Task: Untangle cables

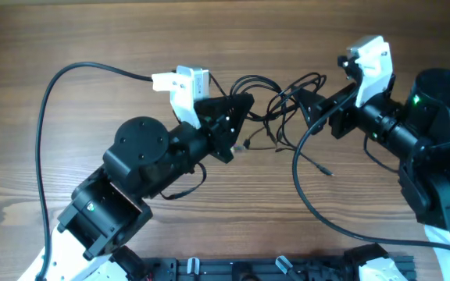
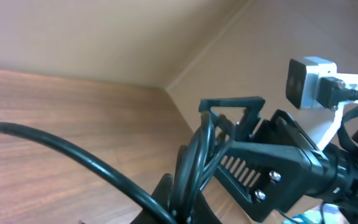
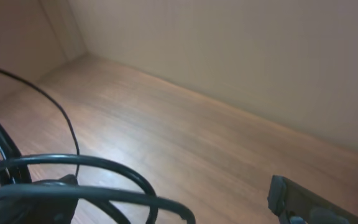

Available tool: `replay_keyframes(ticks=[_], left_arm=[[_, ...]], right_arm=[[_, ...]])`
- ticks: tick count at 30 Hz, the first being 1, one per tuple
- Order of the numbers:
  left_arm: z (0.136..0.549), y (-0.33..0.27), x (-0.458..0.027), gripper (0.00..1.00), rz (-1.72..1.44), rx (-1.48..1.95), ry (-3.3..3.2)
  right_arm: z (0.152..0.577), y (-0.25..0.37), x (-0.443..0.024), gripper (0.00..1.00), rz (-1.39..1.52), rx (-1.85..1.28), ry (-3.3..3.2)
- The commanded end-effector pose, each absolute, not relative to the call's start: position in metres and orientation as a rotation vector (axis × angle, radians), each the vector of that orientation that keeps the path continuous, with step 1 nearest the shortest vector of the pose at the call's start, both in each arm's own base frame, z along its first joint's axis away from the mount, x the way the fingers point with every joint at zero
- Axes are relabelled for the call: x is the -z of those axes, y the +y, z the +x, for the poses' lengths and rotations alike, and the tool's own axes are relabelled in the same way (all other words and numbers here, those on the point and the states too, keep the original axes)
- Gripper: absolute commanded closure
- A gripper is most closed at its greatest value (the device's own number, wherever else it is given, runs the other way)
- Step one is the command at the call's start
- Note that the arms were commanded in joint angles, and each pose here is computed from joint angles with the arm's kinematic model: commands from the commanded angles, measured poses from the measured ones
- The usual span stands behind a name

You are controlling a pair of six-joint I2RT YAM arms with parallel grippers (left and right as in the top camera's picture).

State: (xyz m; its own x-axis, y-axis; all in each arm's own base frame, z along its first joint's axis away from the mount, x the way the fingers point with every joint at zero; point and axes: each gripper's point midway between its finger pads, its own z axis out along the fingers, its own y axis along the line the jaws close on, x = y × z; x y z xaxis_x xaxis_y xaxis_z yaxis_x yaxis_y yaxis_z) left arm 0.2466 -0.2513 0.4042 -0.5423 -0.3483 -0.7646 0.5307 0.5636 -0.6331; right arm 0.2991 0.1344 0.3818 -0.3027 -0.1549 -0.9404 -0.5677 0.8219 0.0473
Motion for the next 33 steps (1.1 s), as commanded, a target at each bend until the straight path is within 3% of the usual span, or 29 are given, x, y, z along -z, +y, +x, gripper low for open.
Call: replay_keyframes(ticks=[1,7,12,19,33], left_arm=[[0.232,-0.265,-0.419,0.96,0.198,1.249,1.803],[0.214,-0.282,-0.418,0.96,0.265,1.298,1.815],[0.191,-0.297,-0.418,0.96,0.359,1.354,1.816],[0.190,-0.290,-0.425,0.96,0.394,1.302,1.765],[0.205,-0.177,-0.445,0.96,0.035,0.906,1.670]], right_arm=[[0.308,0.136,-0.383,0.00,-0.559,-0.435,1.840],[0.319,0.135,-0.402,0.00,-0.514,-0.425,1.766],[0.342,0.088,-0.405,0.00,-0.142,-0.279,1.815],[0.341,0.039,-0.381,0.00,0.272,-0.161,1.894],[0.333,0.020,-0.366,0.00,0.352,-0.050,1.938]])
